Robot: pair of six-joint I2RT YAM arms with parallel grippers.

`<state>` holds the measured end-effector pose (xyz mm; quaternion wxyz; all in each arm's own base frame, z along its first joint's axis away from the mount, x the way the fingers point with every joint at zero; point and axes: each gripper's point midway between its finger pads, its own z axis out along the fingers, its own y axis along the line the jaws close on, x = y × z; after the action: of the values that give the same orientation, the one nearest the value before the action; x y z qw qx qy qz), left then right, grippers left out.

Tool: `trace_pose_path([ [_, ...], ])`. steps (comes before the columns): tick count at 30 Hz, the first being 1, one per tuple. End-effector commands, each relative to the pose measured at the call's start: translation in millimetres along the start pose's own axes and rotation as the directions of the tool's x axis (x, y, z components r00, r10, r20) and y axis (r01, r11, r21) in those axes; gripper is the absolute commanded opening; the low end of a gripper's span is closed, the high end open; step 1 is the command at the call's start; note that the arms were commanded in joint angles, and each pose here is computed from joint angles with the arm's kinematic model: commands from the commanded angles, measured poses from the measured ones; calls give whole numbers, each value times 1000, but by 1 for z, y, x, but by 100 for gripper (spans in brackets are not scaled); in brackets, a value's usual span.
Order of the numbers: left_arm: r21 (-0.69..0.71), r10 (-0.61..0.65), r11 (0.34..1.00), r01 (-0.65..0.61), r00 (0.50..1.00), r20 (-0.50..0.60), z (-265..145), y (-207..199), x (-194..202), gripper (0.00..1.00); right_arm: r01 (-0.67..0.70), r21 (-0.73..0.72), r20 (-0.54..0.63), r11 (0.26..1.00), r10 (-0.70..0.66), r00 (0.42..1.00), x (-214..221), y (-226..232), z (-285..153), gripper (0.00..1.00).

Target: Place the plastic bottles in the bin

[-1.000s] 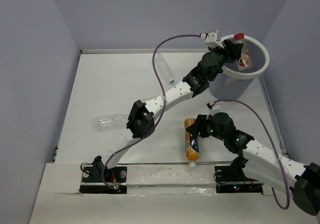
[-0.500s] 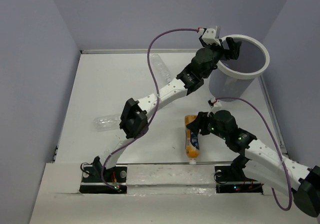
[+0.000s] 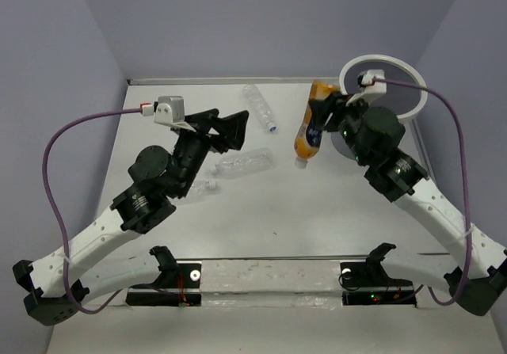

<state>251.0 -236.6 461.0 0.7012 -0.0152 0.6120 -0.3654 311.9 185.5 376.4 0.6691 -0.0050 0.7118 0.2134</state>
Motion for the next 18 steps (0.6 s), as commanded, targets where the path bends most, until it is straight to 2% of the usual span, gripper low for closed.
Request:
trace_pose_path([
  [1,-167,69,978,-126,948,-310,-57,76,101,99,51,334,264,941,-145,953,-128,-67,26,37],
  [3,-157,79,977,-146,927,-367,-75,86,116,99,27,397,304,917,-159,939,-156,-90,34,37],
  [4,-137,72,981,-136,916,-396,-89,90,125,99,-6,457,357,889,-177,917,-187,-111,29,37],
  [6,-138,44,984,-111,907,-419,-108,97,130,99,5,536,336,844,-219,916,-193,-137,44,37],
  [7,-132,40,985,-111,891,-451,-116,102,144,99,-3,582,351,813,-249,903,-210,-154,40,37],
  [10,-119,22,989,-84,892,-452,-129,104,145,99,19,653,301,757,-283,911,-204,-183,54,37],
  [13,-108,41,989,-99,896,-443,-135,106,137,99,21,686,289,727,-299,909,-194,-207,63,37],
  [14,-99,60,988,-116,894,-444,-135,107,136,99,59,696,255,715,-324,911,-186,-211,67,38],
  [17,-91,92,985,-148,887,-452,-139,111,136,99,87,733,198,675,-335,921,-159,-237,74,48],
  [18,-96,90,984,-148,889,-448,-139,112,136,99,91,741,189,665,-337,922,-156,-244,73,62],
])
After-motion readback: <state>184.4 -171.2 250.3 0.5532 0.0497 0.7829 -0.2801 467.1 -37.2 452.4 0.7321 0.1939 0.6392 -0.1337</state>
